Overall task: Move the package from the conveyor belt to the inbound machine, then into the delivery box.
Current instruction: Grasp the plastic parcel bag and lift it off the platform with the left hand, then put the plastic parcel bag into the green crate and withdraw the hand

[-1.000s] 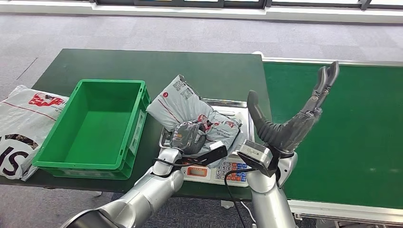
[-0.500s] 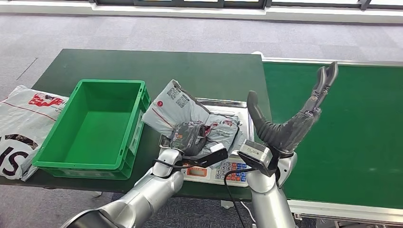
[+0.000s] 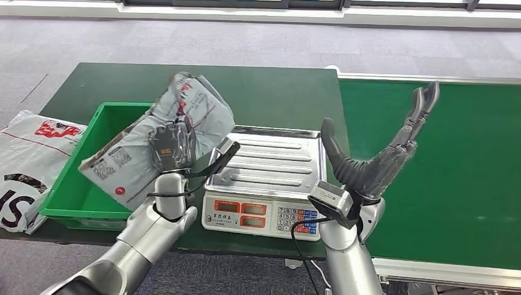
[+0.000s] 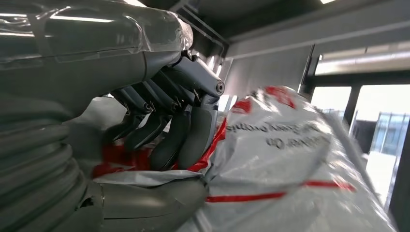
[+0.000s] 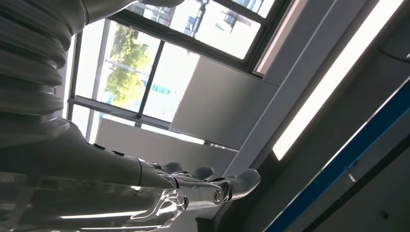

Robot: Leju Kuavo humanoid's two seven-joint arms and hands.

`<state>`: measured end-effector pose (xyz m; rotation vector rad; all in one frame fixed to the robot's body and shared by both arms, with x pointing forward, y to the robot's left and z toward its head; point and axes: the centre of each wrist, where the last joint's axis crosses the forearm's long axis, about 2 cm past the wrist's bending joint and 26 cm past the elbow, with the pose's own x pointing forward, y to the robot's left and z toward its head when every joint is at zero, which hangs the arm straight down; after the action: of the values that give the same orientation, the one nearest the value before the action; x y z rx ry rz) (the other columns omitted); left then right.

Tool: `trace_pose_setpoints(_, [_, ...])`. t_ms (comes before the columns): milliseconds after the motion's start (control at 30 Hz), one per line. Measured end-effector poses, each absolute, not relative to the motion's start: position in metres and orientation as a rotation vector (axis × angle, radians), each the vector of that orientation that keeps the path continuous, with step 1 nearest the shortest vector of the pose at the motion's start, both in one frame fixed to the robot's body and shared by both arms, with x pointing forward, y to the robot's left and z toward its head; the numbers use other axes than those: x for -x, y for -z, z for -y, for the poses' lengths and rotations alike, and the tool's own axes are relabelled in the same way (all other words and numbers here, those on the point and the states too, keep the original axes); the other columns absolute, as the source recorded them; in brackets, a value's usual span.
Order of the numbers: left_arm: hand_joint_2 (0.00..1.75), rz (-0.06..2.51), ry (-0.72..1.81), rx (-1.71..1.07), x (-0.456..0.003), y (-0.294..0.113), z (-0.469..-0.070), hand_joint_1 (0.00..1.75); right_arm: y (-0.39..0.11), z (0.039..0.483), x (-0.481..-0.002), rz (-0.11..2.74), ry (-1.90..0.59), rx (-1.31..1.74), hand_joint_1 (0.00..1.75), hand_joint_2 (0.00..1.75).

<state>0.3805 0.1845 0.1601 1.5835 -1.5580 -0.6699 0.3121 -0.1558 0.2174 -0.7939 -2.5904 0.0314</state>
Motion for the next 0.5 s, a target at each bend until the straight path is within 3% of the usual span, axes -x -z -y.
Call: trace_pose_setpoints(500, [1.75, 1.549, 0.643, -1.801, -0.383, -0.178, -0.274, 1.75, -0.218, 0.156, -0.311, 2.594, -0.034, 0.799, 0.00, 1.75])
